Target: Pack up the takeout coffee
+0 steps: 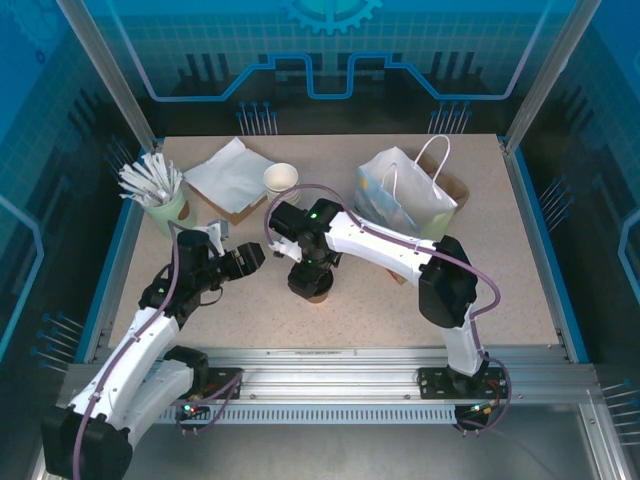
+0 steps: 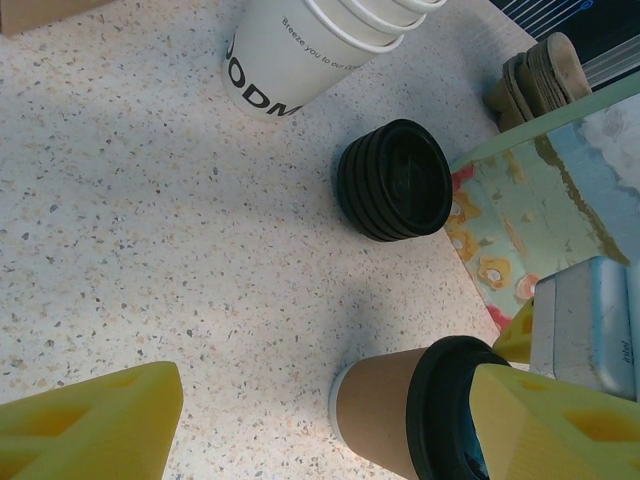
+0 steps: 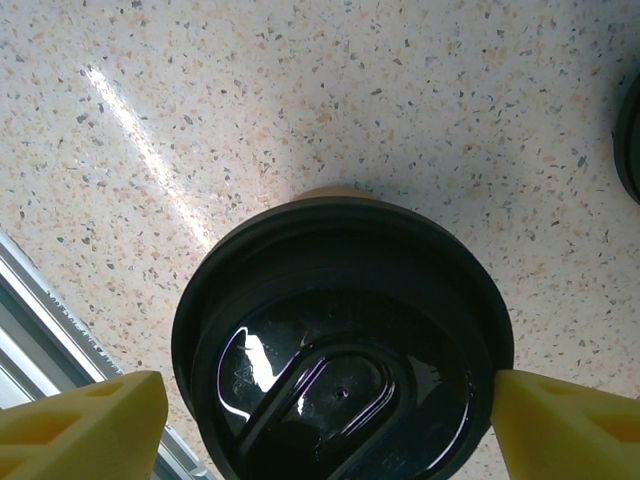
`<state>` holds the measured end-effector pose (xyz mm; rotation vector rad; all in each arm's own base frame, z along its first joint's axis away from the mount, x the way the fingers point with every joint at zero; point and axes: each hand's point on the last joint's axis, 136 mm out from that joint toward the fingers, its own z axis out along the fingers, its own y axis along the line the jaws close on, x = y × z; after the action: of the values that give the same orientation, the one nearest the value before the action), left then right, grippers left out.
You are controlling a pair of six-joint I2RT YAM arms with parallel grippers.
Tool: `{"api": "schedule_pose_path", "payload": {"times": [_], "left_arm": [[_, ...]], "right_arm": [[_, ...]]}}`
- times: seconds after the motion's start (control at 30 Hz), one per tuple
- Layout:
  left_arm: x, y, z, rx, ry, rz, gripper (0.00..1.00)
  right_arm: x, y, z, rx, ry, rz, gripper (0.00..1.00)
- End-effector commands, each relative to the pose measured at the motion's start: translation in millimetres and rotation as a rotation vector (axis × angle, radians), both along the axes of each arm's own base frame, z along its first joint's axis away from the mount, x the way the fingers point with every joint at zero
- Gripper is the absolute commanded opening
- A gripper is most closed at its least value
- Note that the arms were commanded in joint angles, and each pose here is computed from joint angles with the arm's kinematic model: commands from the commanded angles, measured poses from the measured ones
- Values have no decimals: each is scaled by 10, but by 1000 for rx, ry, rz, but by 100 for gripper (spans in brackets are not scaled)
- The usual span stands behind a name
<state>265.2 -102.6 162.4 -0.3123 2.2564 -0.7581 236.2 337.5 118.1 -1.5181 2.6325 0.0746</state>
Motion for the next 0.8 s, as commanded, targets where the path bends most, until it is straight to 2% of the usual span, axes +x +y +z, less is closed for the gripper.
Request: {"api": "schedule_pose_path", "payload": {"times": [0.0,0.17,0.77], "left_arm": [[-12,-20,-17,-18,10,-12,77],[-18,-27,-27,-20,10,-16,77],[-33,-53,-62,-31,18,-29,77]], "right_arm": [[-46,-20,-38,-40,13,15,82],[-46,-35,-53,-49,13,14,79],[-45,-47,-139,-69,10,7,79]]}}
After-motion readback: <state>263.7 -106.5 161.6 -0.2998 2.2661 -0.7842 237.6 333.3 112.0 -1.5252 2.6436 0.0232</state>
